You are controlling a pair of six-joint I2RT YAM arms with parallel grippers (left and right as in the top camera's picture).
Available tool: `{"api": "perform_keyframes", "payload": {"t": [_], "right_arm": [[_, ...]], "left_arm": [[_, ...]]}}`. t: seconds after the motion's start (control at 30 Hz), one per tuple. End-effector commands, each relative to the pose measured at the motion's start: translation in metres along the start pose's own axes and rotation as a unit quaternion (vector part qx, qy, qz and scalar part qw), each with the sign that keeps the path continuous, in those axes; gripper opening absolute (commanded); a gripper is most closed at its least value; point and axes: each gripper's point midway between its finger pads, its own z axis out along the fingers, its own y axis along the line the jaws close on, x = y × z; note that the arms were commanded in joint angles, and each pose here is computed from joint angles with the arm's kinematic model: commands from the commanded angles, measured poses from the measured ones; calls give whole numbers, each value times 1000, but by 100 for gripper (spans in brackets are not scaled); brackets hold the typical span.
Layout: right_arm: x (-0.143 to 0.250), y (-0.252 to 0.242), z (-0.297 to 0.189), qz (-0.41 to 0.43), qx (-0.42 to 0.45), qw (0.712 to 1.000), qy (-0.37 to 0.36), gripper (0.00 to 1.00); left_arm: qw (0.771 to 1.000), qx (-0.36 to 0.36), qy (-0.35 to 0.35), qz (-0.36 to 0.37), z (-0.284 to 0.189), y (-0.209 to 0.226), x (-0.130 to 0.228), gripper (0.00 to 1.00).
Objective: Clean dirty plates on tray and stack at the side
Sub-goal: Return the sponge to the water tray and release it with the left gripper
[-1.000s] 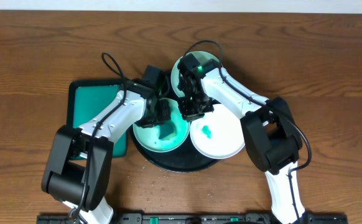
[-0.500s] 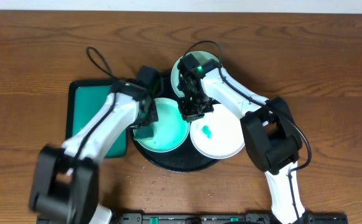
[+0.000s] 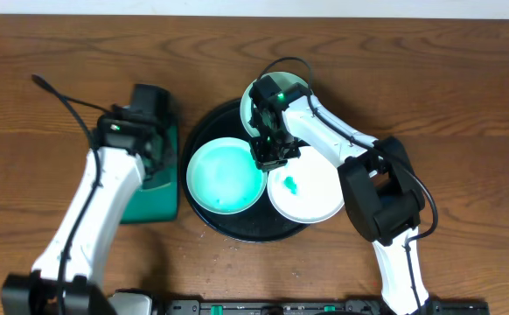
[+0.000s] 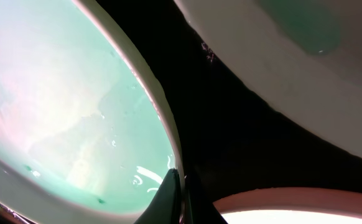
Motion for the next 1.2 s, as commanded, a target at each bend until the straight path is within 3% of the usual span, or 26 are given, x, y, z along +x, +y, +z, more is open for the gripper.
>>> {"api": "perform_keyframes", "payload": {"t": [0.0, 0.27, 0.33, 0.4, 0.43, 0.6, 0.8, 0.9, 1.17], "right_arm": [[2, -5, 8, 2, 10, 1000, 8, 2], [1, -5, 8, 1, 9, 1000, 5, 1], [1, -5, 8, 1, 9, 1000, 5, 1], [1, -5, 8, 1, 9, 1000, 5, 1], [1, -5, 8, 1, 9, 1000, 5, 1], [0, -4, 8, 1, 9, 1000, 4, 1], [0, -5, 8, 1, 9, 1000, 4, 1], [-2, -4, 8, 0, 7, 1000, 1, 1], [-4, 1, 4, -3, -4, 1000, -5, 1]], "left_arm": [[998, -35, 40, -17, 28, 24, -3, 7], [993, -24, 115, -25, 76, 25, 7, 9], [992, -24, 122, -24, 81, 23, 9, 23], [992, -18, 124, -25, 82, 21, 9, 47], [992, -14, 123, -24, 82, 19, 9, 54], [993, 19, 118, -11, 74, 10, 6, 64], [998, 53, 46, -6, 30, 3, -11, 69], [997, 78, 0, 3, -7, 0, -15, 79], [989, 129, -70, 32, -88, 4, 13, 80]]}}
